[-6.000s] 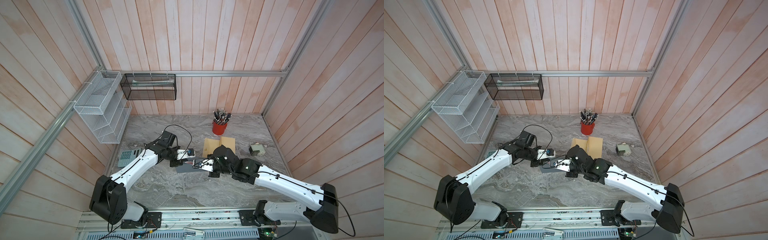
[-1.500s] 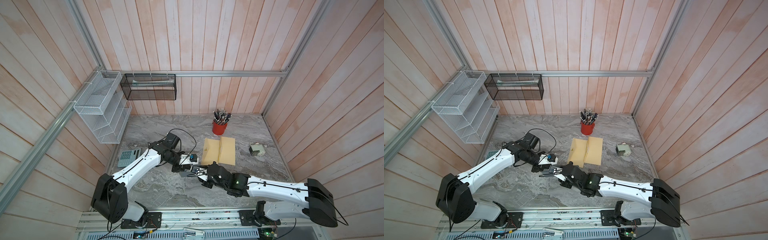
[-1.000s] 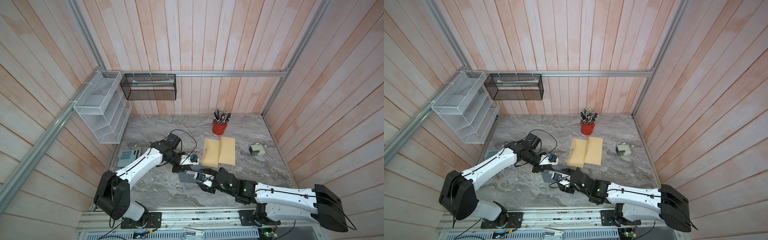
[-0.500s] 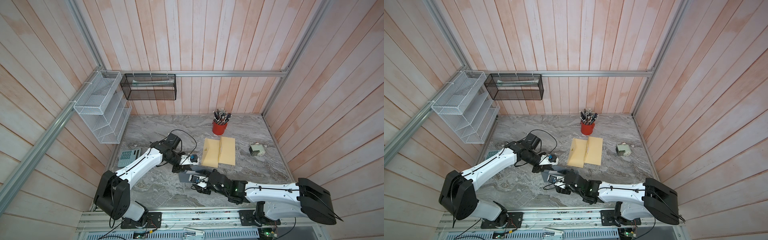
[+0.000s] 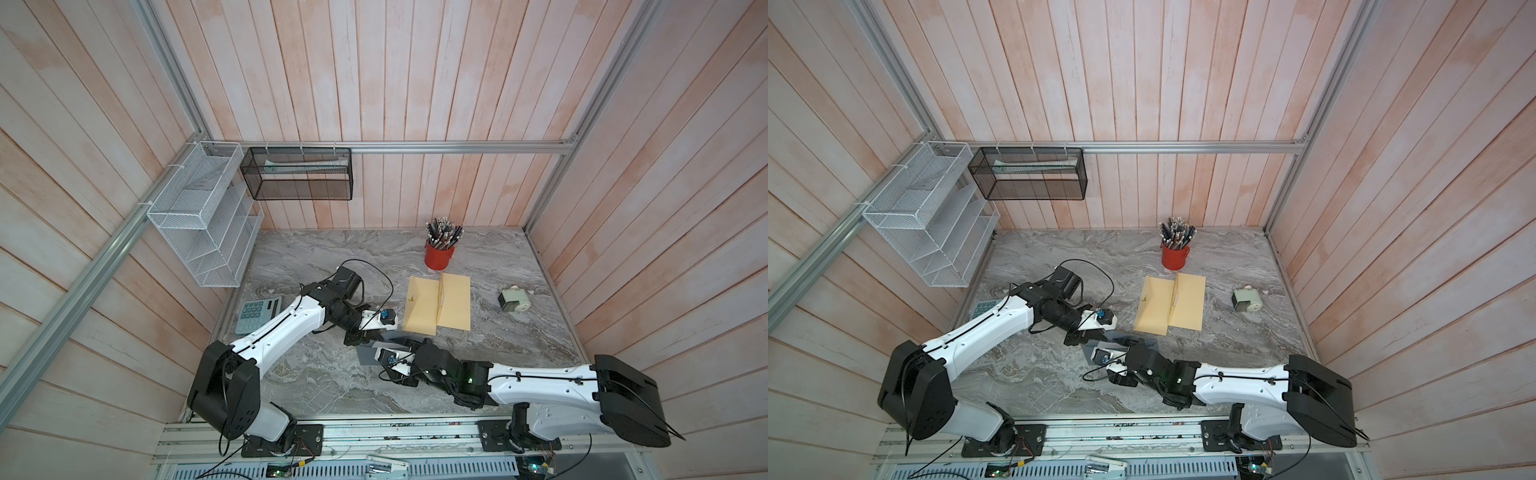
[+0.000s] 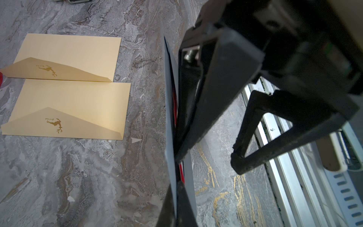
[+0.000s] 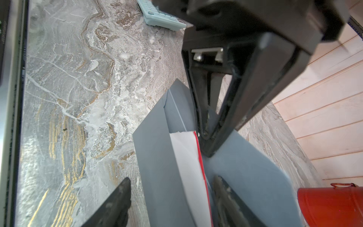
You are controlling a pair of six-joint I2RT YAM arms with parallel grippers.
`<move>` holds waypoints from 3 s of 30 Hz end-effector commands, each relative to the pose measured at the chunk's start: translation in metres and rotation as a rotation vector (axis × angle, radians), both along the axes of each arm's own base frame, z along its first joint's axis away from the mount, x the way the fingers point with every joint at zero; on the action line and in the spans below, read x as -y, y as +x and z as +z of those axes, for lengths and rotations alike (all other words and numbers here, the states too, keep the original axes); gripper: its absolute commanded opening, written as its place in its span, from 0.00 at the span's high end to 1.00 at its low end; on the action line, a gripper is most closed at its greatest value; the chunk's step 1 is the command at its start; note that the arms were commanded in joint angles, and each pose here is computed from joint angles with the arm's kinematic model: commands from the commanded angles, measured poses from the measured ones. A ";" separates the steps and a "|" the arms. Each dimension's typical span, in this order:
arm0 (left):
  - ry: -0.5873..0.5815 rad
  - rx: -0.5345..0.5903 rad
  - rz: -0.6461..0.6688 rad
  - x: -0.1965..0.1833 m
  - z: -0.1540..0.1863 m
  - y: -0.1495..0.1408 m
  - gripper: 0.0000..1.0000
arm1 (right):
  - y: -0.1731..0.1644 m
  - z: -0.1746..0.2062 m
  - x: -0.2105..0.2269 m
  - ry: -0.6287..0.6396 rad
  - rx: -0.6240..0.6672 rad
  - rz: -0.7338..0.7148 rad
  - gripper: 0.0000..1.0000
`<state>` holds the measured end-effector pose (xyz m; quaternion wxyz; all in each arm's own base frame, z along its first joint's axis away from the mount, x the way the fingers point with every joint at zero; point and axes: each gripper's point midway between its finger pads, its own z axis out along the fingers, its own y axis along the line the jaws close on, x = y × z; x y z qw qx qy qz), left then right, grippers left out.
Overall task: Fold the letter paper in half and place it into the envelope
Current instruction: Place the letter paper in the envelope.
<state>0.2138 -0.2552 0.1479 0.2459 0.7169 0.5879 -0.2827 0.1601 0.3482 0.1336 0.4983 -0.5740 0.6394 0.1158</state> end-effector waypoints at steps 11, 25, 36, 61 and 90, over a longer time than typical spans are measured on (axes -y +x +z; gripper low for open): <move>-0.029 -0.034 -0.014 0.005 0.006 -0.006 1.00 | 0.004 0.001 -0.016 0.023 0.006 -0.003 0.32; -0.042 -0.036 -0.019 0.006 0.009 -0.007 1.00 | 0.006 -0.012 -0.027 0.021 -0.019 -0.007 0.32; -0.038 -0.040 -0.017 0.006 0.007 -0.007 1.00 | 0.006 0.008 -0.015 0.064 -0.020 -0.037 0.31; -0.031 -0.049 -0.015 0.005 0.005 -0.007 1.00 | -0.015 0.002 -0.018 0.095 -0.082 0.017 0.31; -0.039 -0.062 -0.019 0.006 0.005 -0.010 1.00 | -0.007 0.006 -0.030 0.098 -0.046 0.002 0.30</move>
